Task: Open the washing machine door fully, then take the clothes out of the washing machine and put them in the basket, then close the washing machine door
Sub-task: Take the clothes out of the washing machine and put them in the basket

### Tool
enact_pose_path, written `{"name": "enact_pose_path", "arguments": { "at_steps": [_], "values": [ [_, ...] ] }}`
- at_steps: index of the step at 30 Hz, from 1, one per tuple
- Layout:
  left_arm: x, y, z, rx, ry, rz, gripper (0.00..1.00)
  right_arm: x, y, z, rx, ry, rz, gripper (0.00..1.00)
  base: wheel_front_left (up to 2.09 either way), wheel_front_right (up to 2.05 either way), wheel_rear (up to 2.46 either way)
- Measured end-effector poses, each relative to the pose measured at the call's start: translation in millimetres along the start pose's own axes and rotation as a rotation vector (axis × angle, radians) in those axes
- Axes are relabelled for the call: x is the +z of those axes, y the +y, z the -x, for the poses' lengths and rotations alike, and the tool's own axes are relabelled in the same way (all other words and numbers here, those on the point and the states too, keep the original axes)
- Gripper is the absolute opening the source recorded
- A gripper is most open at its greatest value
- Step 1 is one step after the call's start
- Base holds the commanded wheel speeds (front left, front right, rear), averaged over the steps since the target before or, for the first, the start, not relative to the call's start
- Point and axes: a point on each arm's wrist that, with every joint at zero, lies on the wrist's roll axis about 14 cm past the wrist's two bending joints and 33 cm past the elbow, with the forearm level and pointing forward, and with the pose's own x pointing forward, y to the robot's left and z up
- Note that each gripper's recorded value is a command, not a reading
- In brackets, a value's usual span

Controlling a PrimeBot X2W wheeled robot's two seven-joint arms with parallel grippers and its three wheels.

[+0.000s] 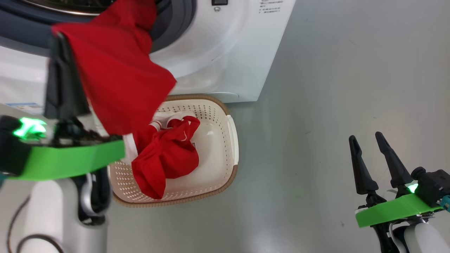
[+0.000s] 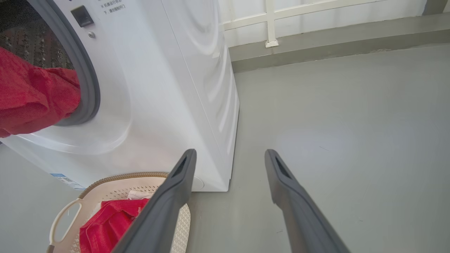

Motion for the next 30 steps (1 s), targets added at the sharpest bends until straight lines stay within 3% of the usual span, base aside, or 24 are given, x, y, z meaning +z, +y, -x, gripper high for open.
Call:
{"name": "enact_pose_path", "arguments": {
  "at_steps": [15, 30],
  "values": [
    [-149, 30, 71, 0.091, 0.476, -0.028, 0.0, -16, -5, -9, -0.009, 0.036, -0.002, 1.0, 0.0, 0.0, 0.0],
    [-250, 51, 103, 0.098, 0.792, -0.097, 0.0, -33, -12, -29, -0.022, 0.064, -0.007, 1.0, 0.0, 0.0, 0.0]
  ]
}}
